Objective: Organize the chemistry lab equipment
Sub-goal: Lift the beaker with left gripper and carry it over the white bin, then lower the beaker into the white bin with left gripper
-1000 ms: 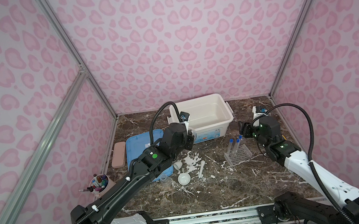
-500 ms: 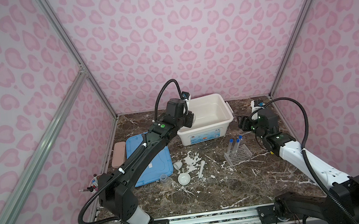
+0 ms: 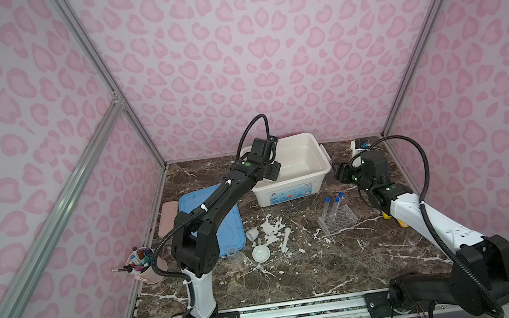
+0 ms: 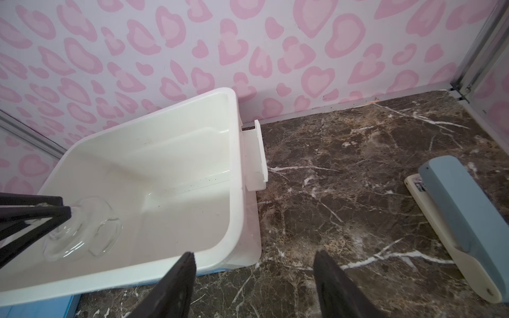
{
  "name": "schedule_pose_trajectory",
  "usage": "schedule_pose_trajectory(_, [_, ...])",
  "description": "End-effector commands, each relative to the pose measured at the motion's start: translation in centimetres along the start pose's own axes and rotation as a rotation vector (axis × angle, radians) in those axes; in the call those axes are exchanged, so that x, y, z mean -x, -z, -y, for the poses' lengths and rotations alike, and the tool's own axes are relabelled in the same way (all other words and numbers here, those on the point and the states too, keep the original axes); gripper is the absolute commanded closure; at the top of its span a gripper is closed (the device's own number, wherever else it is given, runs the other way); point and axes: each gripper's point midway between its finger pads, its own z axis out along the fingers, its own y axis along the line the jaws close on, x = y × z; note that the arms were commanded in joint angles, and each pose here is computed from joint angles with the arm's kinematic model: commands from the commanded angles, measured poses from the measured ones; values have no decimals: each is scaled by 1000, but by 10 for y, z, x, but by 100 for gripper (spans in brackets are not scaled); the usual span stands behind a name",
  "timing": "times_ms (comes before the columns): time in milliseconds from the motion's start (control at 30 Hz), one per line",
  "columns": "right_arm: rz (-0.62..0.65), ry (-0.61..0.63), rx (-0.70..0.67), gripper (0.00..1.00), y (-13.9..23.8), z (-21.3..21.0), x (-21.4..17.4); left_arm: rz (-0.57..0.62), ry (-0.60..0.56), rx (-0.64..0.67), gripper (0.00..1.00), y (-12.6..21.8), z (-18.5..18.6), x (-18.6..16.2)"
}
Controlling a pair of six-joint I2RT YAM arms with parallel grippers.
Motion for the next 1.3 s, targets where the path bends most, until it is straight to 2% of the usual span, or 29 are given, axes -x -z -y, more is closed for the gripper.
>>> schedule_pose_trajectory(0, [8,4,12,30,-2,-3,3,-12,12,3,96,-11,-5,-2])
schedule_pose_trajectory(367, [-12,4,22,31,-5,-4,-1,-112,44,-32,96,-50,-6,-37])
schedule_pose_trajectory(767, [-31,-7,25,32,-10,-4,-7,-158,66,-58,97,-66,1,-53])
schedule_pose_trajectory(1267, [-45,-14,40,32,-9,-7,-9,-98,214,-154,97,-56,11,-23])
